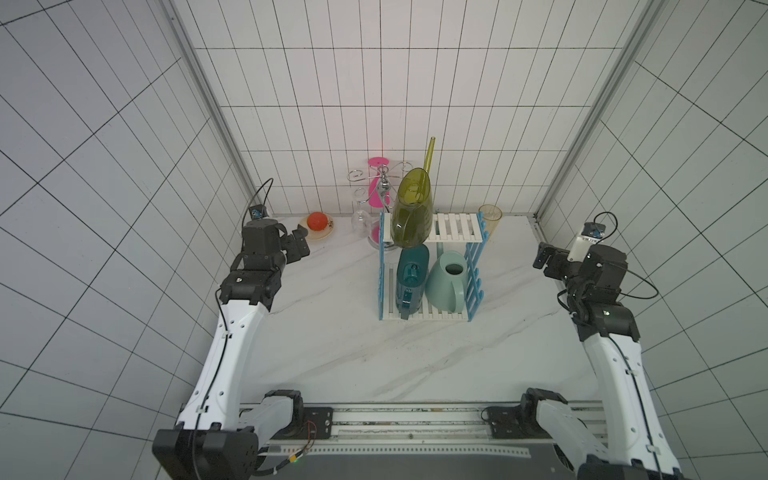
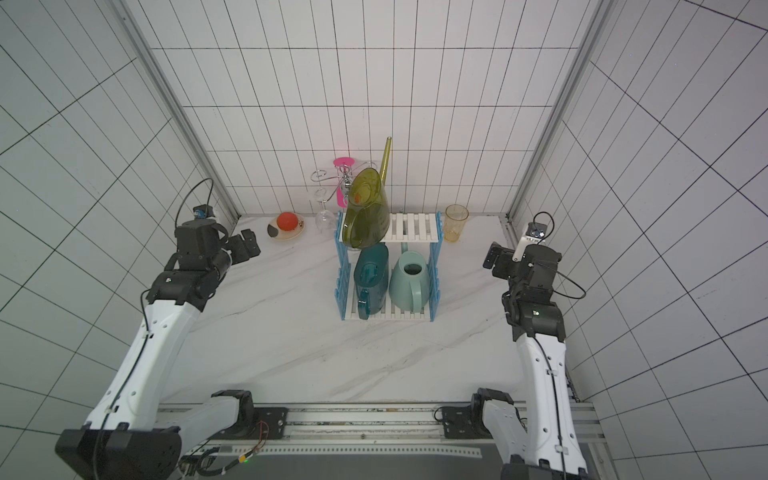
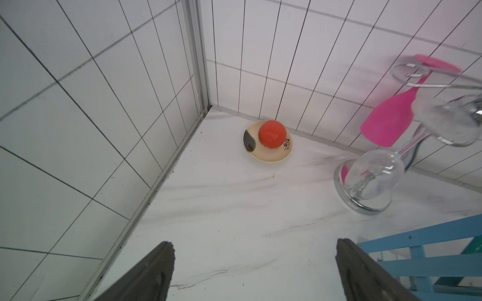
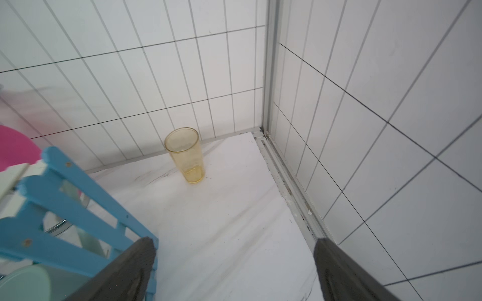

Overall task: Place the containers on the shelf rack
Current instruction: Reset both arms

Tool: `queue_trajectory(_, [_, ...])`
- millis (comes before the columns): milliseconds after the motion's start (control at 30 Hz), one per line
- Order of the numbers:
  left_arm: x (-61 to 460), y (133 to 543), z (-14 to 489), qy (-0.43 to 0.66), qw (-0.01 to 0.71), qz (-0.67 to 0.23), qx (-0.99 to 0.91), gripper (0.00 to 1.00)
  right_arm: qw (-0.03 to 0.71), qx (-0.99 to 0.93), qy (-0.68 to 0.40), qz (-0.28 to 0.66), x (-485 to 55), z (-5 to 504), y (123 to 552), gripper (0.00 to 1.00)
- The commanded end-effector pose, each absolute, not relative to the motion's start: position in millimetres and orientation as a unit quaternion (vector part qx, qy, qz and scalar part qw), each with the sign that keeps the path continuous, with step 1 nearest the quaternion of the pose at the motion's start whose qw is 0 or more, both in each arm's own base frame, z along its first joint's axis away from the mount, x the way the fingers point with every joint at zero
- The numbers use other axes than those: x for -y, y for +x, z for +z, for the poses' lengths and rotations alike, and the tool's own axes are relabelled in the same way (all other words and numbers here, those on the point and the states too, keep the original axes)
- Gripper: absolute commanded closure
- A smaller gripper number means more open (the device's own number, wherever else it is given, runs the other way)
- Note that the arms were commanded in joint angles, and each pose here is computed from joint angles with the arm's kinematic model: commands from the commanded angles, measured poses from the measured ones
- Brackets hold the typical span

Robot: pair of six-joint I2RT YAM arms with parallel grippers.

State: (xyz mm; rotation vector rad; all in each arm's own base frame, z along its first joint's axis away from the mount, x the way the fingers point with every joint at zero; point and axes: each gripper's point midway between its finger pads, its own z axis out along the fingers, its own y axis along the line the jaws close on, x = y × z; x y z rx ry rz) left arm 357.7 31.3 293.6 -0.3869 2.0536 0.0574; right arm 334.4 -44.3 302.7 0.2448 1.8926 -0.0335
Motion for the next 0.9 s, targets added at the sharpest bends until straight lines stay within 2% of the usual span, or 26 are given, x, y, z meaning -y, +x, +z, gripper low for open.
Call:
queue_trajectory(0, [-45, 365, 278, -0.173, 0.542, 0.053, -0.820, 0.02, 0.580, -0.800, 0.151, 0.008, 62, 266, 351, 0.01])
queue_trajectory(133, [-49, 367, 221, -0.144, 0.547, 0.086, -0.820, 0.02, 0.547, -0.820, 0.169, 0.003, 74, 205, 357, 0.01])
queue_trajectory(333, [-48, 378, 174, -0.127, 0.582, 0.078, -0.800, 0.02, 0.558, -0.815, 0.156, -0.023, 81, 157, 356, 0.01])
queue_trajectory(567, [-34, 395, 154, -0.106, 0.631, 0.016, -0.769, 0.02, 0.574, -0.806, 0.146, -0.005, 76, 126, 366, 0.01])
queue_trajectory(733, [-26, 399, 125, -0.085, 0.632, 0.007, -0.770, 0.02, 0.581, -0.804, 0.129, 0.025, 62, 120, 381, 0.01])
queue_trajectory(867, [-28, 405, 114, -0.090, 0.619, 0.014, -0.780, 0.01, 0.583, -0.811, 0.040, -0.004, 24, 105, 391, 0.01])
